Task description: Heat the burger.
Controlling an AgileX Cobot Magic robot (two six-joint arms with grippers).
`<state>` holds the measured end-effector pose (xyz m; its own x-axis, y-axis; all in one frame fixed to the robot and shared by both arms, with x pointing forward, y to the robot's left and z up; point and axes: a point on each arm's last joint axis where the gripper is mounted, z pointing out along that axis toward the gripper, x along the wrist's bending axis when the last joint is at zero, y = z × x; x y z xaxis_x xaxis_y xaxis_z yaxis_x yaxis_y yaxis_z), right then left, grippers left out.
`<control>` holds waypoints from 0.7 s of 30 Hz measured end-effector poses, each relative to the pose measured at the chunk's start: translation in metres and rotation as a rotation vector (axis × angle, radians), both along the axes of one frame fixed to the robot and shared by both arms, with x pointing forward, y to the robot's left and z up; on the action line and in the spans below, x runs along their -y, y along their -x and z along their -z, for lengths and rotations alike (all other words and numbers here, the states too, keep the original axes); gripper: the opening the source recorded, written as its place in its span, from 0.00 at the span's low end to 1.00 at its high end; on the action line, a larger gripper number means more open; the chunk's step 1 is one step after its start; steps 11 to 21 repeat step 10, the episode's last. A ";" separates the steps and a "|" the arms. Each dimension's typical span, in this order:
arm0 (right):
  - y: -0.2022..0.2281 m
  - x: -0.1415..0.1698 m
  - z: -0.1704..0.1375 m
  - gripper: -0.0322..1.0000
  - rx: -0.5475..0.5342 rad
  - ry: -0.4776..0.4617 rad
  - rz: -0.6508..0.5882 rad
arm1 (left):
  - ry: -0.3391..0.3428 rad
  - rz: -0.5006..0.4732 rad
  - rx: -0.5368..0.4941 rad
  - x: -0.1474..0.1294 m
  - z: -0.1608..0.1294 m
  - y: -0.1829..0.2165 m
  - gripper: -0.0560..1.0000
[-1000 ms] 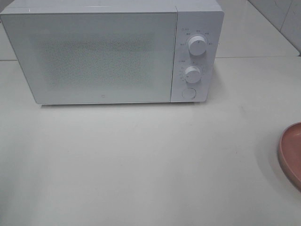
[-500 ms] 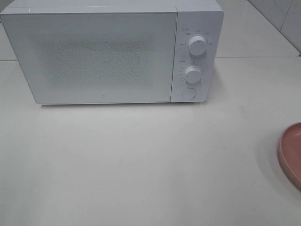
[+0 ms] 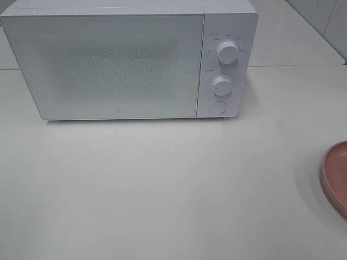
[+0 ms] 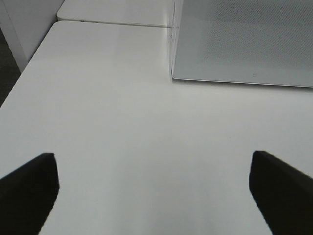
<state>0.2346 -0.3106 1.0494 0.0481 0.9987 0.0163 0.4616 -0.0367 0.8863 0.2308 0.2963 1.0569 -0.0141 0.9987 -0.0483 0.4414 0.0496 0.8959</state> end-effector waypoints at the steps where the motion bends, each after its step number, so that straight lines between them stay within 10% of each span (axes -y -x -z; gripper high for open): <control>1: 0.000 0.000 0.000 0.77 0.000 0.000 0.000 | 0.000 0.000 0.000 0.000 0.000 0.000 0.98; 21: 0.000 0.000 0.000 0.77 0.000 0.000 0.000 | 0.000 0.000 0.000 0.000 0.000 0.000 0.98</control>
